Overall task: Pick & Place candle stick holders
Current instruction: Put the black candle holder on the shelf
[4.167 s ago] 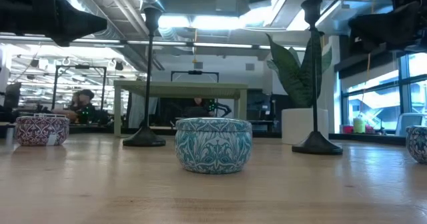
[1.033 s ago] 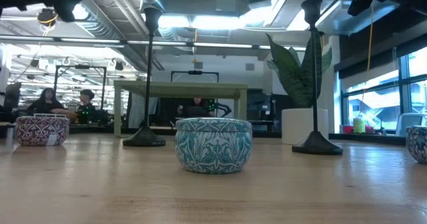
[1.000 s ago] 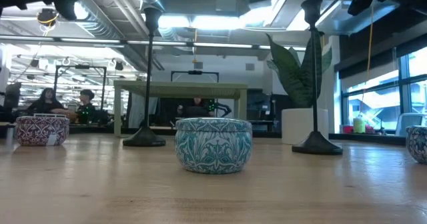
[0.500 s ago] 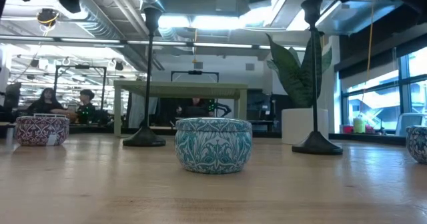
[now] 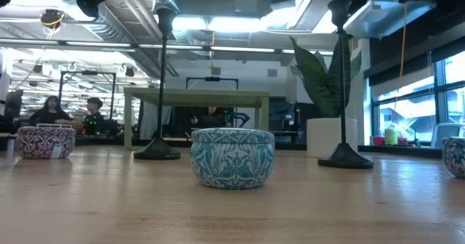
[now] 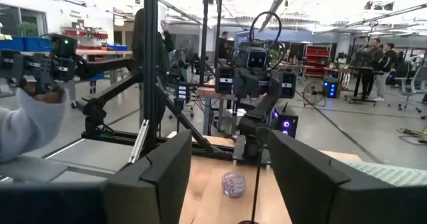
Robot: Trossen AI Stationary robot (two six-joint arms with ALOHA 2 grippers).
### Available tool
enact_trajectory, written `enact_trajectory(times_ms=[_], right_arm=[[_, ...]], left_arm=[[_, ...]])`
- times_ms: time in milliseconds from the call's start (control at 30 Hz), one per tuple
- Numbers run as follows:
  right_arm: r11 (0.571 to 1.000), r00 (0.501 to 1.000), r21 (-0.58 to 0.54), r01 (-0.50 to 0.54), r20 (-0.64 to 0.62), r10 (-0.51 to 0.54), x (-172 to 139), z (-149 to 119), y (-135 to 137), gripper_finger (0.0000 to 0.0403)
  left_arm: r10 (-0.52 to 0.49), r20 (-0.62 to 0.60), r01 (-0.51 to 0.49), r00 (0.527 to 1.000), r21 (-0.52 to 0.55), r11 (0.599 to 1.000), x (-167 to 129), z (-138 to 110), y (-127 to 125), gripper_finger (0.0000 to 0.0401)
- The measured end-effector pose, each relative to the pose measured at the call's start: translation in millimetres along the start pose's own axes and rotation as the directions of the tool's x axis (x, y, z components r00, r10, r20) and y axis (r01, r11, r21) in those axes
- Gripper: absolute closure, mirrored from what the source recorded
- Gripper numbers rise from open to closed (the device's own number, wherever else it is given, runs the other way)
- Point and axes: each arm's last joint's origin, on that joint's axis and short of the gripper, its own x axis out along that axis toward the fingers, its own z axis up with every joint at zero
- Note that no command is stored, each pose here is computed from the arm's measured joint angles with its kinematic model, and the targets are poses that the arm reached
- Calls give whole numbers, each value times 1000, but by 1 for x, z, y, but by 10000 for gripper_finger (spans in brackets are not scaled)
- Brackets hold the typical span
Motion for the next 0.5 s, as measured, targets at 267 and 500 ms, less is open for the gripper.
enact_trajectory(times_ms=[267, 500], right_arm=[[1000, 1000, -21, 0, 1, 0, 0, 1, 0, 198], [997, 1000, -71, 0, 3, 0, 0, 1, 0, 198]], left_arm=[[-14, -75, 9, 997, -60, 998, 20, -10, -2, 203], [-12, -164, 13, 986, 6, 1000, 33, -25, -2, 203]])
